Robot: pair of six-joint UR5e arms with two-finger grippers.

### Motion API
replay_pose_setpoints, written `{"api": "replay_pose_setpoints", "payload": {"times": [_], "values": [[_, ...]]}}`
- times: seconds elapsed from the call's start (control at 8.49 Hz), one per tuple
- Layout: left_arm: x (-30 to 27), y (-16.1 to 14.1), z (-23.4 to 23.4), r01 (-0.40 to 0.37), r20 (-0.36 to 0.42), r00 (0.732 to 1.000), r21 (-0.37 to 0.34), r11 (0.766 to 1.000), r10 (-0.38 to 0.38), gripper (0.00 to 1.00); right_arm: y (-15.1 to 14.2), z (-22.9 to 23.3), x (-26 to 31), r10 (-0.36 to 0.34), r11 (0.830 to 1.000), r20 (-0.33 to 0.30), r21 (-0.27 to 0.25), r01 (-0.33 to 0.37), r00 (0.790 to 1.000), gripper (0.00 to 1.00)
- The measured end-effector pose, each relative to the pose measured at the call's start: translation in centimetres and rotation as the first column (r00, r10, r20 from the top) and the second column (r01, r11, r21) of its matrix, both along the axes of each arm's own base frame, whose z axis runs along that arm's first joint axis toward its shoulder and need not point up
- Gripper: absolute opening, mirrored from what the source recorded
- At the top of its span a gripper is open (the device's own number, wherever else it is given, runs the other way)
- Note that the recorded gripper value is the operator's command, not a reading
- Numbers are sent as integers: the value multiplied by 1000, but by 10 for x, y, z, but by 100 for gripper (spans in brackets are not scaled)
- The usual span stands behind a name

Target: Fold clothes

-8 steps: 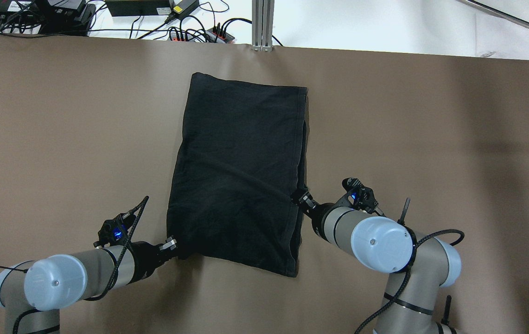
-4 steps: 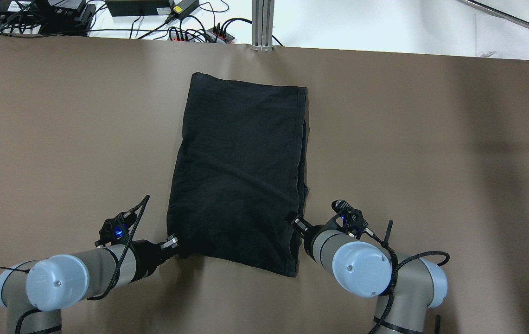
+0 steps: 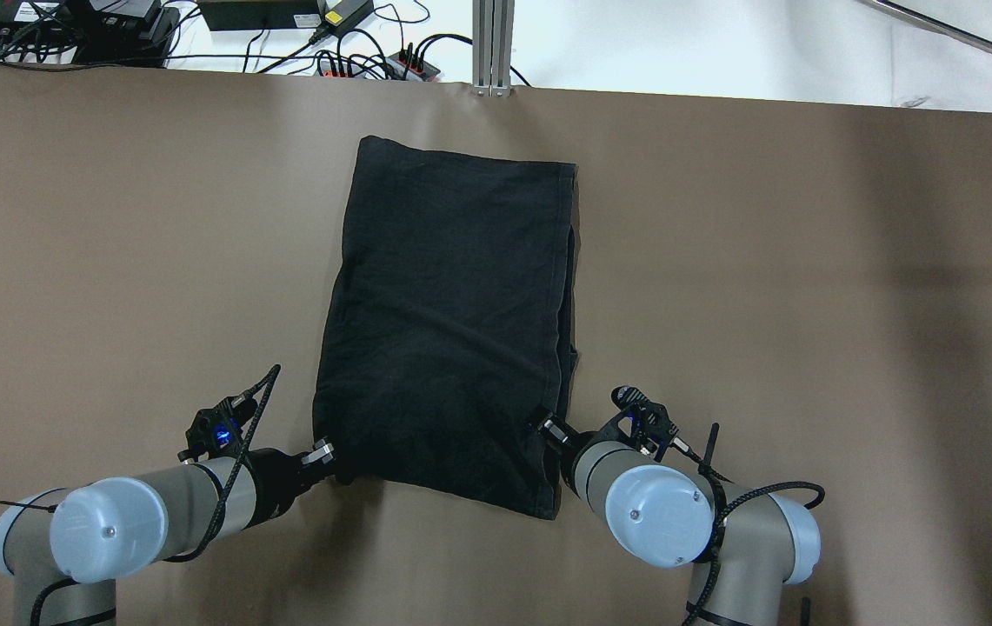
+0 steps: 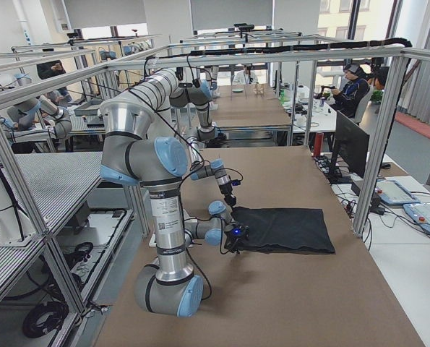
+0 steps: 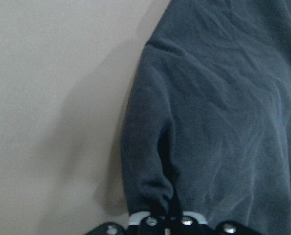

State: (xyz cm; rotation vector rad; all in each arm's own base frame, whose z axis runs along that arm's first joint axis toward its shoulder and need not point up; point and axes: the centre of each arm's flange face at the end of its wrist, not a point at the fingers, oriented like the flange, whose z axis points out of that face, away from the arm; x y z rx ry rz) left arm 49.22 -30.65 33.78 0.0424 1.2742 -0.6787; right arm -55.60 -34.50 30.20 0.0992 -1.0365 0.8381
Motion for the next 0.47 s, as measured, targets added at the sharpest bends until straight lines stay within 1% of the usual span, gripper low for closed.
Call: {"api": "replay_pose_setpoints", "payload": {"times": [0.12,0.24,0.47], "values": [[0,0,0,0,1,1000,0,1000,0,0,-2,-3,-5,8,1000,3,-3,-8,1000,81],[0,0,1,-1,2,1000,0,1000,1,0,-3,-5,-8,15,1000,6,-5,-15,1000,76],[0,0,2,-1,3,1000,-1,1000,1,0,-6,-9,-11,43,999,13,-7,-43,999,70]]}}
